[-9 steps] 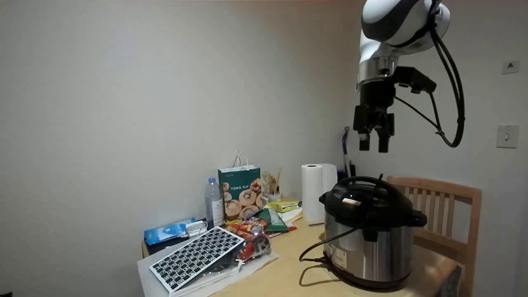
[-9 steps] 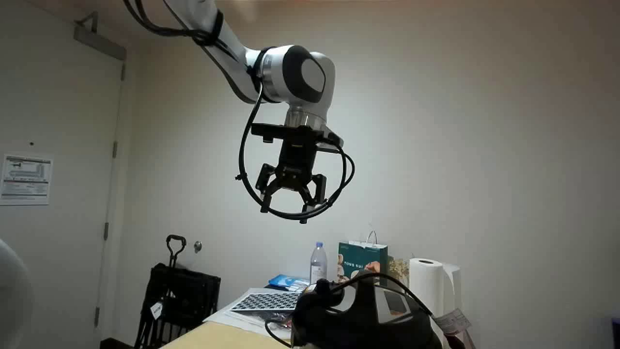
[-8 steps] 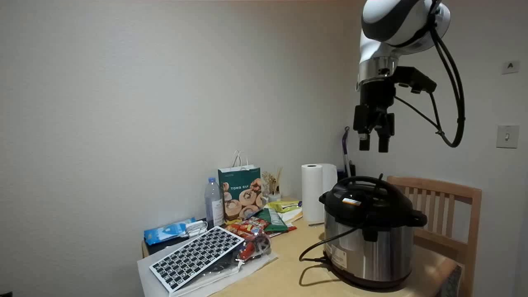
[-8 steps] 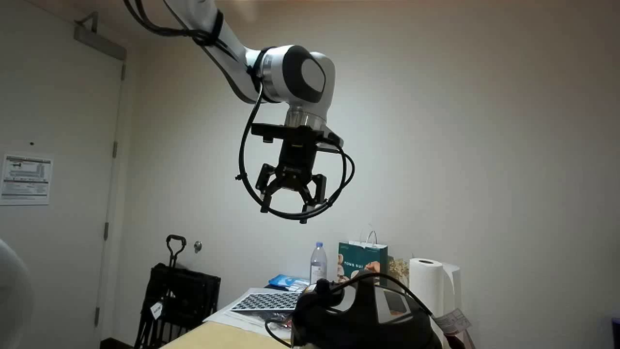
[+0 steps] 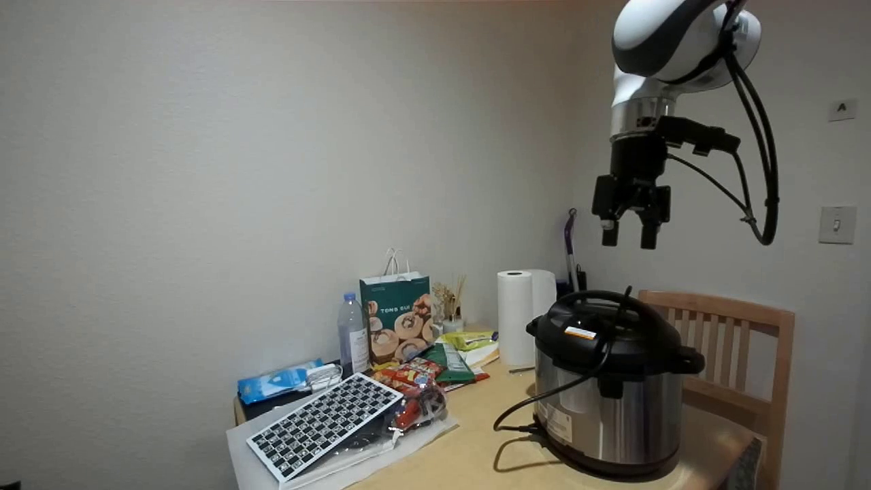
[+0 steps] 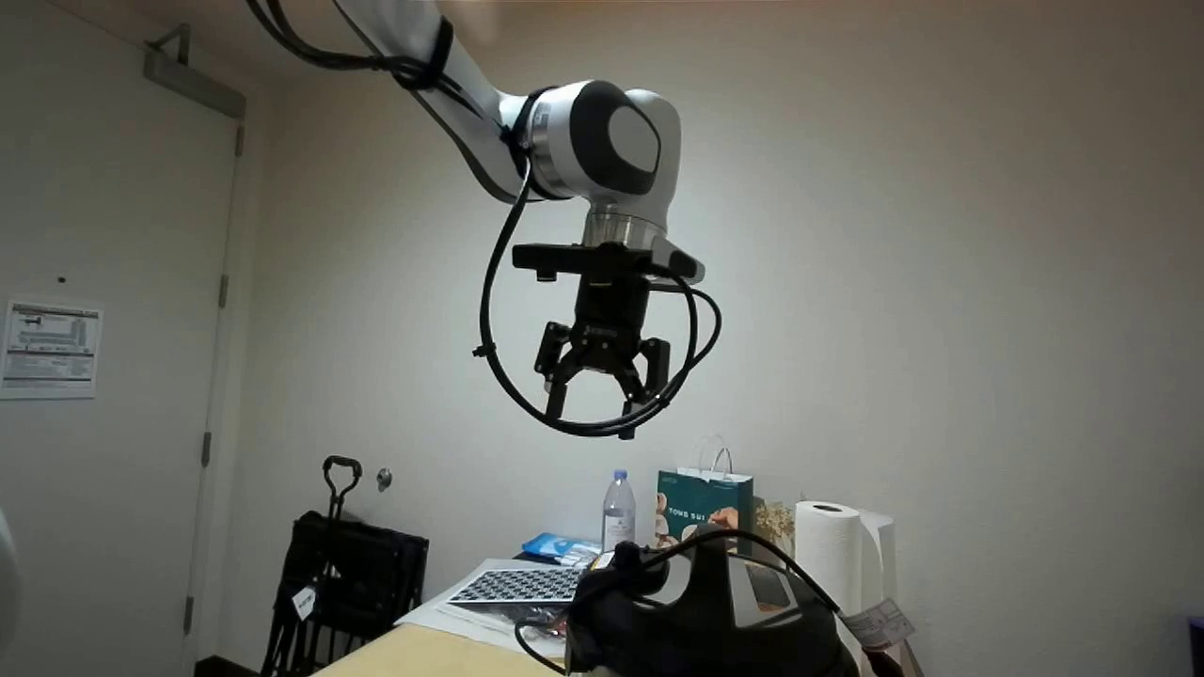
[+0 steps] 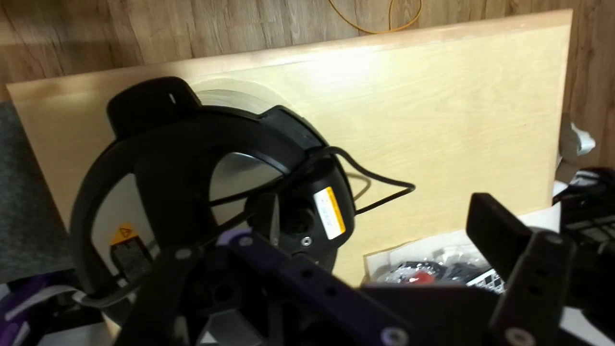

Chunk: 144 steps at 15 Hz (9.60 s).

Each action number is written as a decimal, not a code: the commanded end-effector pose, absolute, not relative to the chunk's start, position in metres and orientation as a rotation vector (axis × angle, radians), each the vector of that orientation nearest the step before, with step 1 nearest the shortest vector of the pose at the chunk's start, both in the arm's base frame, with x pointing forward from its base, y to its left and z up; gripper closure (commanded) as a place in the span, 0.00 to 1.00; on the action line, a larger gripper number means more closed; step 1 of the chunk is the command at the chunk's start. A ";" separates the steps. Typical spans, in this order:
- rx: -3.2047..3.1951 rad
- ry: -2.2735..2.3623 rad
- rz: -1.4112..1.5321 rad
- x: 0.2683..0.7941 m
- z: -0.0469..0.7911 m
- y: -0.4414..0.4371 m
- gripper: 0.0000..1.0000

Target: Remove the cable from the top of the rice cooker

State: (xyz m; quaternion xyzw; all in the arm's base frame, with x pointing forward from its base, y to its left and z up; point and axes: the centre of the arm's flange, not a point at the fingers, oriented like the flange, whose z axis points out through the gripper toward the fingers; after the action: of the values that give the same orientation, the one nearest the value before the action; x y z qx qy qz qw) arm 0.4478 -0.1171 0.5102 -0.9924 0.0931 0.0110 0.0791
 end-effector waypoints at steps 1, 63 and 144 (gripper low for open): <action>-2.929 0.572 -0.030 0.414 0.498 -0.164 0.00; -2.913 1.170 -0.059 0.560 0.386 -0.344 0.00; -2.640 1.452 -0.198 0.595 0.394 -0.277 0.98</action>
State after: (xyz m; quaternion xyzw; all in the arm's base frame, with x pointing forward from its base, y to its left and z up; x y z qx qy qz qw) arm 0.5907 -0.2912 0.3700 -0.8559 0.5103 -0.0260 0.0794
